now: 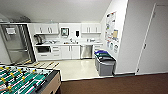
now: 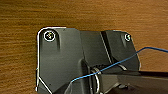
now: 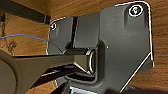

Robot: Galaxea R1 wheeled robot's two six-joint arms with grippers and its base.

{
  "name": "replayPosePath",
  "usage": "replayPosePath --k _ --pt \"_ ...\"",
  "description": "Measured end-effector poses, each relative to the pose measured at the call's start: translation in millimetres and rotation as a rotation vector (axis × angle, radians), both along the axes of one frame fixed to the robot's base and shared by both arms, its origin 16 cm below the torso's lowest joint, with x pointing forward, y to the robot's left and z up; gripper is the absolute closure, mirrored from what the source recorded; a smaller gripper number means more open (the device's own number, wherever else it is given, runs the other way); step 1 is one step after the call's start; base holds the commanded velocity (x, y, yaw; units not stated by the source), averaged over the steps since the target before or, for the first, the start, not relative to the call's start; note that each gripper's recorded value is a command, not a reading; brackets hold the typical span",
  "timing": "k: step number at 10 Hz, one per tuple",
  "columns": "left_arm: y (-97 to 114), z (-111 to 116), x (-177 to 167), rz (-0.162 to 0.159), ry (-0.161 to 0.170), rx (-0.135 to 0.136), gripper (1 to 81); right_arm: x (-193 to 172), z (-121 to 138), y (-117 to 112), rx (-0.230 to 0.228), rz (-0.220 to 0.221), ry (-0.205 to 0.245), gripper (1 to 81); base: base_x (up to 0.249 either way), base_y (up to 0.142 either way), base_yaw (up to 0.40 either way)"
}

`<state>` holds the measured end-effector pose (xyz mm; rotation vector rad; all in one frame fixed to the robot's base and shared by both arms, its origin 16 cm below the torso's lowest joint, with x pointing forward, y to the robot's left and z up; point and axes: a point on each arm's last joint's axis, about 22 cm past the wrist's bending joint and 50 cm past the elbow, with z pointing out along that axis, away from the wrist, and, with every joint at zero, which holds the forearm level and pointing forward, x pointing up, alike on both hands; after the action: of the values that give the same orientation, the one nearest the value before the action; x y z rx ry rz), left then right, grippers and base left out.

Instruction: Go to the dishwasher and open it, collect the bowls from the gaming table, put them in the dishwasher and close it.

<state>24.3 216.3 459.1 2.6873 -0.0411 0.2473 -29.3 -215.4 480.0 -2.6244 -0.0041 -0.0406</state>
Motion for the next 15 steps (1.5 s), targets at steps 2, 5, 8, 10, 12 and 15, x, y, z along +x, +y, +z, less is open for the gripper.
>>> replayPosePath --k 2,5,8,10,12,15 --pt "2.4 -0.1 -0.6 0.000 0.000 0.003 1.0 -1.0 0.0 1.0 0.001 0.001 0.001 1.0 0.194 0.000 0.000" --pt "2.9 -0.2 0.0 0.001 0.000 0.004 1.0 1.8 -0.6 -1.8 -0.004 0.000 -0.002 1.0 0.199 0.000 0.000" --pt "4.7 -0.8 0.5 0.001 -0.001 0.008 1.0 2.6 -1.6 -4.0 -0.009 -0.001 -0.003 1.0 0.201 0.000 0.000" --pt "4.6 -1.0 0.2 0.001 0.000 0.008 1.0 2.2 -1.6 -3.3 -0.008 -0.001 -0.003 1.0 0.202 0.000 0.000" --pt "5.1 -1.0 0.5 0.001 -0.001 0.009 1.0 2.5 -1.7 -2.6 -0.008 -0.001 -0.003 1.0 0.202 0.000 0.000" --pt "3.0 -0.9 0.3 0.001 0.000 0.006 1.0 2.4 -1.7 -1.6 -0.006 -0.001 -0.003 1.0 0.203 0.000 0.000"
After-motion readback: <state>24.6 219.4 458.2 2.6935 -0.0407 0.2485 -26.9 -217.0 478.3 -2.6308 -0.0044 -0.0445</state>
